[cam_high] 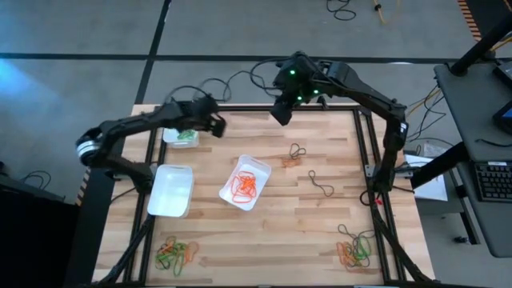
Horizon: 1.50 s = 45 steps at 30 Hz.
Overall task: Sort rubber bands into baskets
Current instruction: Put the green rubber band into the top white bin
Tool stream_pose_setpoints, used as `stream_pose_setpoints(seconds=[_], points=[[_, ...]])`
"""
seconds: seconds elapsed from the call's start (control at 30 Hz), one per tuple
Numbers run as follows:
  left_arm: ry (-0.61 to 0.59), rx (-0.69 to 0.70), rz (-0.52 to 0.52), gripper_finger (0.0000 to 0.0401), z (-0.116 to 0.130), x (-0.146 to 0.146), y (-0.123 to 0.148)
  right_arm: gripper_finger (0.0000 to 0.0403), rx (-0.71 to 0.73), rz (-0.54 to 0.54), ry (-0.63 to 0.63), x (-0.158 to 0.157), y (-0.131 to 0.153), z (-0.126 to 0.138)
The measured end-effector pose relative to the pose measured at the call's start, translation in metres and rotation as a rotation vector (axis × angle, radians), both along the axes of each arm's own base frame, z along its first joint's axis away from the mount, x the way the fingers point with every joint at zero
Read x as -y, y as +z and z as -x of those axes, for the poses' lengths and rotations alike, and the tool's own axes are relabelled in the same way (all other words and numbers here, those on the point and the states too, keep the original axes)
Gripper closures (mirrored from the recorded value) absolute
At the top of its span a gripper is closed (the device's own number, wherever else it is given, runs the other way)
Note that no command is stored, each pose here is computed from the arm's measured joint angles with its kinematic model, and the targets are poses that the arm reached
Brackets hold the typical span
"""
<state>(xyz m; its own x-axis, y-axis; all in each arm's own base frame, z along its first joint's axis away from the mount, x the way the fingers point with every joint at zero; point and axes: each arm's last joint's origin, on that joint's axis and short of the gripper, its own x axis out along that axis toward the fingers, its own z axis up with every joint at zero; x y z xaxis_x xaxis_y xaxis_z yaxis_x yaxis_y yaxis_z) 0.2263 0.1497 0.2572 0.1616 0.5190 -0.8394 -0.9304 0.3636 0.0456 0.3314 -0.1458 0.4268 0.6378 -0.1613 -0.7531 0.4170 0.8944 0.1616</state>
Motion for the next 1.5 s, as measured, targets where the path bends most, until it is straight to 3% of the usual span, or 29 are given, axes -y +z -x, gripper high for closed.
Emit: stream_pose_setpoints(seconds=[0.1,0.27,0.43,0.63,0.8,0.97,1.23,1.37,1.5], points=[[0.11,-0.033,0.016,0.0401,0.031,-0.004,0.014,0.0188,0.058,-0.026,0.055,-0.007,0.011,0.006],[0.227,-0.058,-0.025,0.0401,0.059,-0.028,0.011,0.0188,0.121,0.057,0.147,-0.019,0.024,0.009],[0.242,-0.106,0.019,0.0401,0.062,-0.066,-0.019,0.0188,0.18,0.125,0.214,-0.027,0.028,-0.001],[0.318,-0.214,0.124,0.0401,0.07,-0.101,-0.055,0.0188,0.094,0.103,0.272,-0.039,0.02,-0.001],[0.241,-0.268,0.221,0.0398,0.066,-0.115,-0.071,0.0188,0.024,0.067,0.283,-0.046,0.014,0.002],[0.179,-0.389,0.304,0.0362,0.06,-0.125,-0.078,0.0188,-0.016,0.073,0.306,-0.047,0.012,0.005],[0.118,-0.462,0.373,0.0269,0.05,-0.135,-0.036,0.0188,-0.059,0.196,0.437,-0.038,0.011,0.011],[0.055,-0.391,0.424,0.0236,0.042,-0.117,0.001,0.0188,-0.069,0.248,0.495,-0.023,0.004,0.012],[-0.07,-0.271,0.412,0.0223,0.026,-0.078,0.032,0.0188,-0.009,0.202,0.499,-0.003,-0.009,0.01]])
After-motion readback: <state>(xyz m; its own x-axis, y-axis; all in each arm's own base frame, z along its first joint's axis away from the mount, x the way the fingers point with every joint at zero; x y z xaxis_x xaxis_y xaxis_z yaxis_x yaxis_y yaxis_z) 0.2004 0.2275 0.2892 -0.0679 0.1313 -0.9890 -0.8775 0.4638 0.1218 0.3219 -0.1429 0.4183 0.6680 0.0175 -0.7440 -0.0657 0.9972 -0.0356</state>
